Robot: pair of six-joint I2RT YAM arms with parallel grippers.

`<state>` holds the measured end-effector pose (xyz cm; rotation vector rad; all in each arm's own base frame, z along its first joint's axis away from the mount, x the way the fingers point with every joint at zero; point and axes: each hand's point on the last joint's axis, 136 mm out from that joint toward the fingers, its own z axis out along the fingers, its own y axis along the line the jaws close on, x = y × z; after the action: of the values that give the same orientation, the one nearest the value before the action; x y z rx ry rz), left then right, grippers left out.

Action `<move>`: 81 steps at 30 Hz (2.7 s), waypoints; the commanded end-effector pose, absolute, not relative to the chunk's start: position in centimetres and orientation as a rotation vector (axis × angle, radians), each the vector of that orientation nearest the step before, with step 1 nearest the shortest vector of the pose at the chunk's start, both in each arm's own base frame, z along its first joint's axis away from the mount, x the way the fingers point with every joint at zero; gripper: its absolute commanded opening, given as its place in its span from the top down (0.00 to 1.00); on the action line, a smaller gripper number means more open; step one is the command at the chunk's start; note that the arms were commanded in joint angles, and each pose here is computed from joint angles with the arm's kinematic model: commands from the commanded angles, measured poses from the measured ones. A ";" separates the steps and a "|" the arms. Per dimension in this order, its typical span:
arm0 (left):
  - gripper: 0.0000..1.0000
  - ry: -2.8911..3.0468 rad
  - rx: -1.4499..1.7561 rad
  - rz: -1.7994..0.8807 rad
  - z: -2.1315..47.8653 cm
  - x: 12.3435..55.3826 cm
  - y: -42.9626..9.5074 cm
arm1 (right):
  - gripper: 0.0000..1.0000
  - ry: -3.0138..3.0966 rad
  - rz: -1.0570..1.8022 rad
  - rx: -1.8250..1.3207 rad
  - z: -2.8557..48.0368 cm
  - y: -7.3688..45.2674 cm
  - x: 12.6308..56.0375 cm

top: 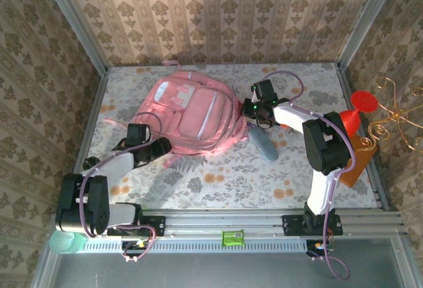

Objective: Pack the student bag

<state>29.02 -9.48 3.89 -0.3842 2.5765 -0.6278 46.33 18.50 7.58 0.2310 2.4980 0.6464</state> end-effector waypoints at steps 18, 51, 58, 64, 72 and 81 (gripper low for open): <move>0.99 2.454 -0.338 -0.921 7.4 30.4 -12.6 | 0.76 2.434 0.697 0.176 10.7 19.5 49.0; 1.00 2.201 -0.597 -1.230 17.5 31.4 -15.0 | 0.54 2.003 0.613 -0.742 18.4 38.8 27.2; 1.00 2.207 -0.579 -1.234 17.3 30.9 -15.3 | 0.60 1.951 0.565 -0.743 13.1 42.5 26.1; 1.00 2.205 -0.586 -1.234 17.2 30.7 -15.2 | 0.58 1.894 0.476 -0.655 10.6 43.4 27.8; 1.00 2.209 -0.576 -1.245 17.4 30.6 -15.3 | 0.55 1.840 0.349 -0.602 9.3 43.0 30.0; 1.00 2.217 -0.575 -1.253 17.1 30.7 -15.5 | 0.56 1.794 0.309 -0.589 10.0 43.7 32.1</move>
<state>30.08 -14.17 13.70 -0.6791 2.3070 -1.1465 30.51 43.22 7.81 -0.6458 1.8648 0.3329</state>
